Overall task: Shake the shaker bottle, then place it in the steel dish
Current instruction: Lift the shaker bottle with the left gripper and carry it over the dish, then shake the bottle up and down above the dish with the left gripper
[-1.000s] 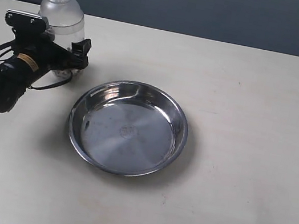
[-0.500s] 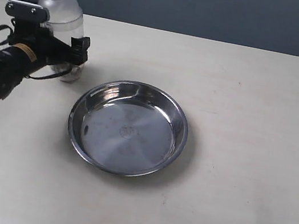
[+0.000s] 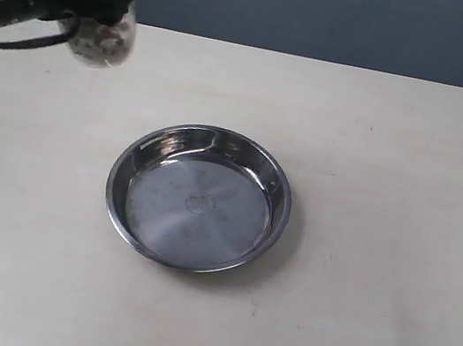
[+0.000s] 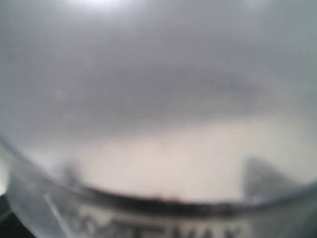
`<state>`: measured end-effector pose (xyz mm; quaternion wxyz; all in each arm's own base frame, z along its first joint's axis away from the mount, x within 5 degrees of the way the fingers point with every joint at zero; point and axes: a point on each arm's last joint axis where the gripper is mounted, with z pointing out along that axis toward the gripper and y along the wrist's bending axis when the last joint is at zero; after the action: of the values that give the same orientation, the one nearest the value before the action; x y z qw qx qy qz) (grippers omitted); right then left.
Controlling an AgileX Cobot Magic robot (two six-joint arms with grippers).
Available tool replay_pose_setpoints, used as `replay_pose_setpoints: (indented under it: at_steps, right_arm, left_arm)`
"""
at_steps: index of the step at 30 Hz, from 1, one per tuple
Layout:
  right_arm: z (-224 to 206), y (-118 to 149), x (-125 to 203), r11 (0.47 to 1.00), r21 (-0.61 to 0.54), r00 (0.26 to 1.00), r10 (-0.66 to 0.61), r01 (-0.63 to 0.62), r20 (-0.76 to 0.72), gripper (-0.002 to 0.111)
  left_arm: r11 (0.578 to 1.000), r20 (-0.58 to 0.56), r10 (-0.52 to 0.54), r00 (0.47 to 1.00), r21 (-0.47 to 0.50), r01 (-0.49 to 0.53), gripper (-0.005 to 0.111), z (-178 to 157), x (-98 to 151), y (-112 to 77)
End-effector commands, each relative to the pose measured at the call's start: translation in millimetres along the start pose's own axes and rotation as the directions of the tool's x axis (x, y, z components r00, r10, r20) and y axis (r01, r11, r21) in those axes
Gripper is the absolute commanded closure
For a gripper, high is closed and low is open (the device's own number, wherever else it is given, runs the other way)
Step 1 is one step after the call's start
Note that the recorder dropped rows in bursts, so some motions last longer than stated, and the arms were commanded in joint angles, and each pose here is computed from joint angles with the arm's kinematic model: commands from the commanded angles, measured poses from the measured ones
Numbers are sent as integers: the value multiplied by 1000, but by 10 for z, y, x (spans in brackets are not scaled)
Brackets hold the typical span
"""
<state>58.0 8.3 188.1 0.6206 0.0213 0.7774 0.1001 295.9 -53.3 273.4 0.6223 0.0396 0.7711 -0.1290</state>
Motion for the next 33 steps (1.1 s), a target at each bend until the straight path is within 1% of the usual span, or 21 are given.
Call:
replay_pose_setpoints:
  at_steps: [1,4,7,8,10,13,15,16,17,18,19,20,21,22,23,25,27,29,31,32,33]
  right_arm:
    - [4,2,-7,1000,-4,1000,-5,5,8,109]
    - [4,2,-7,1000,-4,1000,-5,5,8,109]
    - [4,2,-7,1000,-4,1000,-5,5,8,109]
    - [4,2,-7,1000,-4,1000,-5,5,8,109]
    - [4,2,-7,1000,-4,1000,-5,5,8,109]
    - [4,2,-7,1000,-4,1000,-5,5,8,109]
    - [4,2,-7,1000,-4,1000,-5,5,8,109]
    - [4,2,-7,1000,-4,1000,-5,5,8,109]
    - [4,2,-8,1000,-4,1000,-5,5,10,109]
    - [4,2,-8,1000,-4,1000,-5,5,10,109]
    - [4,2,-8,1000,-4,1000,-5,5,10,109]
    - [4,2,-8,1000,-4,1000,-5,5,10,109]
    - [4,2,-8,1000,-4,1000,-5,5,10,109]
    - [4,2,-8,1000,-4,1000,-5,5,10,109]
    - [4,2,-8,1000,-4,1000,-5,5,10,109]
    - [4,2,-8,1000,-3,1000,-7,7,10,109]
    - [4,2,-8,1000,-3,1000,-7,7,10,109]
    - [4,2,-8,1000,-3,1000,-7,7,10,109]
    - [4,2,-8,1000,-3,1000,-7,7,10,109]
    - [4,0,-5,1000,-2,1000,-12,12,7,109]
    - [4,0,-5,1000,-2,1000,-12,12,7,109]
  left_arm:
    - [962,-19,28,999,271,-22,106,-390,90,-705]
    - [977,-108,53,993,214,-29,106,-440,199,-705]
    - [963,-13,-267,964,-54,266,106,-397,116,-255]
    - [985,-34,-169,985,19,170,106,-406,99,-390]
    - [930,-151,274,950,291,-222,106,-515,246,-900]
    - [975,-182,-147,972,142,174,106,-357,312,-743]
    - [906,-181,309,934,353,-231,106,-432,434,-1022]
    - [976,-244,110,963,208,-59,106,-299,443,-775]
    - [987,-255,-143,956,37,158,106,-202,444,-521]
    - [975,-268,-209,940,18,222,106,-190,474,-544]
    - [980,-291,59,955,201,1,106,-278,513,-832]
    - [892,-248,362,898,370,-258,106,-398,566,-1052]
    - [918,-262,313,913,331,-219,106,-366,547,-976]
    - [990,-299,-2,954,133,44,106,-241,498,-683]
    - [970,-273,-225,935,24,241,106,-193,470,-567]
    - [980,-265,16,964,195,37,106,-276,455,-822]
    - [863,-206,407,890,406,-301,106,-459,510,-1123]
    - [944,-268,227,936,297,-144,106,-371,483,-949]
    - [972,-296,-200,934,62,228,106,-235,448,-657]
    - [973,-299,-163,940,107,203,106,-273,439,-758]
    - [968,-286,68,956,252,6,106,-372,448,-961]
